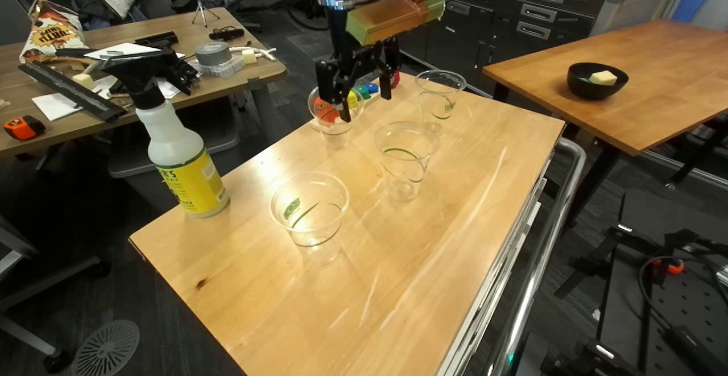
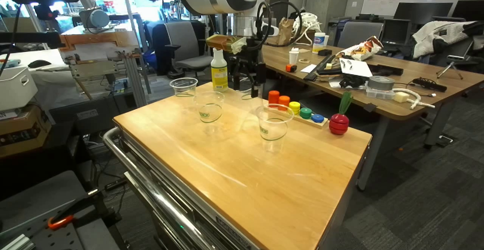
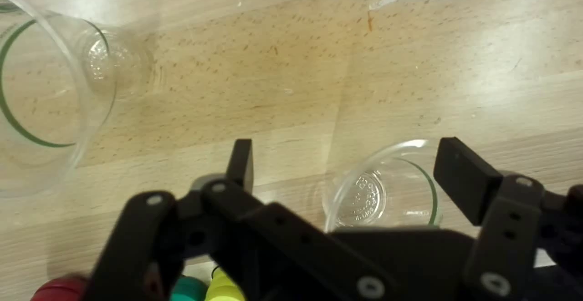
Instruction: Put the cups one inside the other
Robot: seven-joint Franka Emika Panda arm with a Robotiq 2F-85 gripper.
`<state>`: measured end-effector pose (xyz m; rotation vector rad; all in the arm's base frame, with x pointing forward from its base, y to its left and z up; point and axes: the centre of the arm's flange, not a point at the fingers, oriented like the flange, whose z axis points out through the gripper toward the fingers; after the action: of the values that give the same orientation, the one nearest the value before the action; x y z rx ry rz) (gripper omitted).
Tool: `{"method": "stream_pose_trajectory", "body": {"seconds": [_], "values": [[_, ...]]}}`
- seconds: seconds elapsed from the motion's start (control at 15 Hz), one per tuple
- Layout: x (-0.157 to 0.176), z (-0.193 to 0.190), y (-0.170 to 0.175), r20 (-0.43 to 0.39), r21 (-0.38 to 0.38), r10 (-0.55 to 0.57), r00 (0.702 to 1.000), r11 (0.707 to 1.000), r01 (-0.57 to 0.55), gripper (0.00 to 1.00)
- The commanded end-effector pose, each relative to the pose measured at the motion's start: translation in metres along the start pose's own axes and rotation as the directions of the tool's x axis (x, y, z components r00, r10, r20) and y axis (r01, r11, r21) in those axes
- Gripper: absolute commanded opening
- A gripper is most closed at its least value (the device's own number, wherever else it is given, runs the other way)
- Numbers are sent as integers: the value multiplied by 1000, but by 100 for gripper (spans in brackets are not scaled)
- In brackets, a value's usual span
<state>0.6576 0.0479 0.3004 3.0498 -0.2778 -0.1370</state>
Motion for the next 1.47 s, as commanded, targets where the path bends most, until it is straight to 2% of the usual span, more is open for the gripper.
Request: {"method": "stream_pose_trajectory", "body": {"seconds": [0.0, 0.07, 0.13, 0.2, 0.27, 0.33, 0.4, 0.73, 1.0, 1.07, 1.2, 1.4], "values": [[17, 2, -2, -22, 17, 12, 1000, 1000, -12, 100], [17, 1, -2, -28, 21, 14, 1000, 1000, -13, 93], [18, 0, -2, -37, 22, 14, 999, 1000, -13, 77], [19, -1, -2, -49, 24, 17, 999, 1000, -15, 71], [19, -3, -2, -60, 26, 21, 998, 999, -20, 72], [20, -5, -2, -74, 34, 26, 997, 999, -23, 67], [21, -6, -2, -87, 40, 32, 996, 999, -28, 52], [23, -11, -2, -133, 71, 56, 990, 996, -47, 12], [26, -14, 0, -142, 91, 84, 986, 993, -71, 3], [27, -16, 0, -136, 99, 101, 986, 991, -88, 7], [30, -17, 2, -87, 123, 152, 985, 982, -140, 7], [29, -22, 12, 73, 181, 211, 975, 958, -221, 8]]}}
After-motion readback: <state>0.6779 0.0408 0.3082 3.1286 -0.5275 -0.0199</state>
